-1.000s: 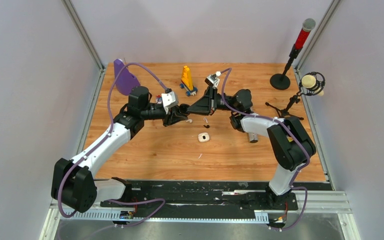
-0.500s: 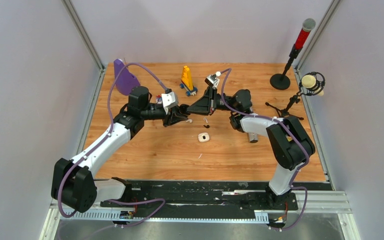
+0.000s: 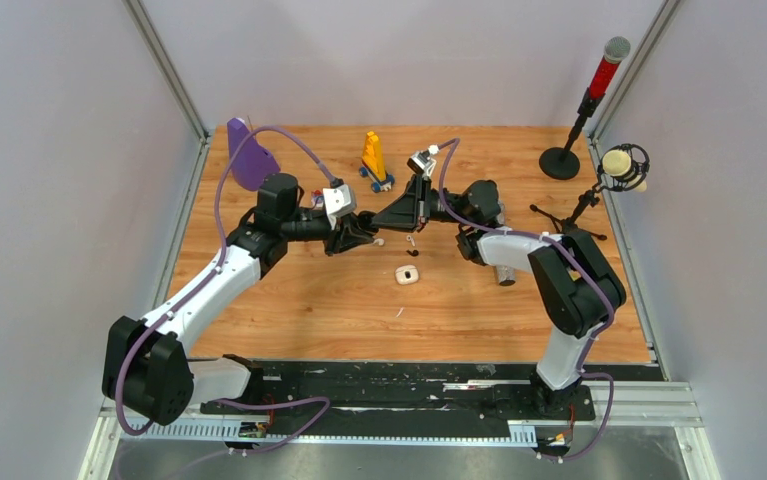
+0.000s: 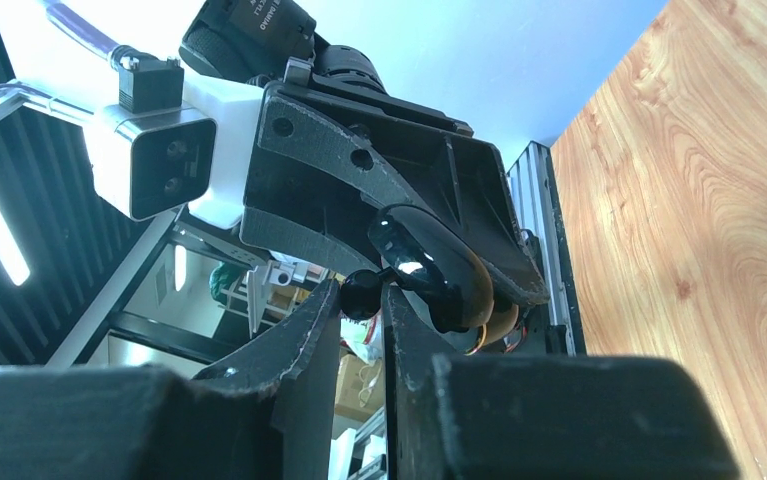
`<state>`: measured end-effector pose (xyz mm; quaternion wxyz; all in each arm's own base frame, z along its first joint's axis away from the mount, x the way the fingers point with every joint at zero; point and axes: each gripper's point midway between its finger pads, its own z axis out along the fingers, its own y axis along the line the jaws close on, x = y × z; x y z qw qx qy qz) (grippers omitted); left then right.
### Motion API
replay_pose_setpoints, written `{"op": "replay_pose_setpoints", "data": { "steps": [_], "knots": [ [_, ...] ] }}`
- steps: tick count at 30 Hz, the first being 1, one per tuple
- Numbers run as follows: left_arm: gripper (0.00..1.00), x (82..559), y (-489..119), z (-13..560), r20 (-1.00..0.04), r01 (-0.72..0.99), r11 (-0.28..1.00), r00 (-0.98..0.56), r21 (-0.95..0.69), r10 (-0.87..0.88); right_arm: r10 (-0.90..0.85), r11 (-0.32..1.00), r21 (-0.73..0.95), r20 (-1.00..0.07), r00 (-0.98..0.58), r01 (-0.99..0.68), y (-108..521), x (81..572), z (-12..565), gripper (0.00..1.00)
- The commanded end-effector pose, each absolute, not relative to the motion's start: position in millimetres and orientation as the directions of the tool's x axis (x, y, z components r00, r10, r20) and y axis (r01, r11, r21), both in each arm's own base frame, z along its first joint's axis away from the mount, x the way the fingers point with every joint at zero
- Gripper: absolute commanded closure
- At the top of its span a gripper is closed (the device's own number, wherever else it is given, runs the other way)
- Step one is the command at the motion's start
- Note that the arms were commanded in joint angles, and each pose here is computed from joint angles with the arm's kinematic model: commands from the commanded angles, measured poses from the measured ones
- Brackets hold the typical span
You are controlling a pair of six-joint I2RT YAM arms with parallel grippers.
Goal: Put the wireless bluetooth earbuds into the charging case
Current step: Place the earbud in the charging case.
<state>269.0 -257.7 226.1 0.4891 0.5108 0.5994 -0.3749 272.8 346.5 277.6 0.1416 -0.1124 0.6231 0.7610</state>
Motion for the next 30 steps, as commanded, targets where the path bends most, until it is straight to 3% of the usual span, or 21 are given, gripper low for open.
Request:
{"op": "replay_pose_setpoints", "data": {
  "steps": [1, 17, 30],
  "knots": [
    [0.88, 264, -263, 249, -0.972, 0.979, 0.155, 0.102, 0.136, 0.210, 0.081, -0.221, 0.892, -0.386, -0.919, -0.394, 356, 268, 286, 0.87],
    [0.88, 261, -262, 258, -0.969, 0.977, 0.145, 0.125, 0.158, 0.212, 0.056, -0.172, 0.914, -0.364, -0.930, -0.368, 365, 265, 265, 0.87],
    [0.87, 257, -260, 268, -0.966, 0.974, 0.139, 0.146, 0.178, 0.212, 0.038, -0.137, 0.914, -0.381, -0.924, -0.382, 364, 263, 262, 0.77]
  ]
}}
